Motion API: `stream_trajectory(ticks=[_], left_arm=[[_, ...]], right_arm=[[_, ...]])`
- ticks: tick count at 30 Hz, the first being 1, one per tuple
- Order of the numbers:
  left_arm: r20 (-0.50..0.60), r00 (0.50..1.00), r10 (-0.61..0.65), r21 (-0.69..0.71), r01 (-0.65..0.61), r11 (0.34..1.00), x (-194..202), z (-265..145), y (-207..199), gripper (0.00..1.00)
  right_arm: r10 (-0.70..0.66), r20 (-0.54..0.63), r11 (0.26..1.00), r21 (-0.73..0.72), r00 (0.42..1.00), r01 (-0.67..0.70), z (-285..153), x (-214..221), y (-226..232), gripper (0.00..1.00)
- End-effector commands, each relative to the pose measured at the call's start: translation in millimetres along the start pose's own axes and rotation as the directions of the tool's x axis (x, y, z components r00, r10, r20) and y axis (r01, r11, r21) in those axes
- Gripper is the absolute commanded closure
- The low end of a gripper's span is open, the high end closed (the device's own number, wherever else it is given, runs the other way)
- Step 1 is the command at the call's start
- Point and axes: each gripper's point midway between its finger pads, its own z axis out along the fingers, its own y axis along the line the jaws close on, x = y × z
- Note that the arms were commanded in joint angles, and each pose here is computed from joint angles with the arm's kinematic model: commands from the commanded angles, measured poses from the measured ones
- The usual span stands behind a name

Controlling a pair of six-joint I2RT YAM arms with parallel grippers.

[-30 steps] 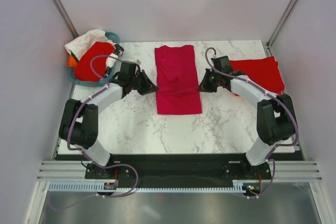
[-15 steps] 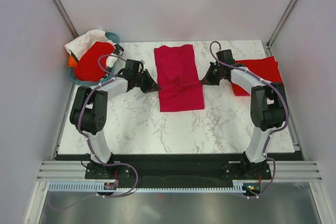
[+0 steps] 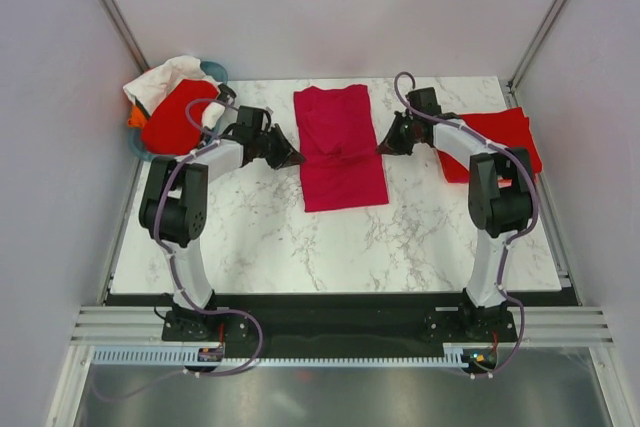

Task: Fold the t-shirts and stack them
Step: Fold the tshirt

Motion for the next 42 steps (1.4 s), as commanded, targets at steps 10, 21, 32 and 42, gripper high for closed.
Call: stream_trajectory(ticks=[10, 21, 32, 42], left_arm=[[0.02, 1.0, 0.019, 0.067, -0.02, 0.998, -34, 11, -15, 0.98], [0.084, 0.994, 0.074, 0.0, -0.074, 0.997, -49, 5, -2, 0.25], [0.037, 0.991, 0.129, -0.005, -0.129, 0.992, 26, -30, 13, 0.31], [-0.002, 0.989, 0.148, 0.022, -0.148, 0.989, 79, -40, 25, 0.43]], right_arm=[[0.018, 0.049, 0.999, -0.052, 0.999, -0.016, 11, -38, 11, 0.99], [-0.028, 0.107, 0.995, -0.088, 0.994, 0.037, -1, -44, 20, 0.23], [-0.031, 0.063, 0.999, -0.041, 0.998, 0.033, -36, 45, -28, 0.44], [-0.057, 0.022, 0.998, -0.034, 0.998, 0.058, -41, 85, -46, 0.52]])
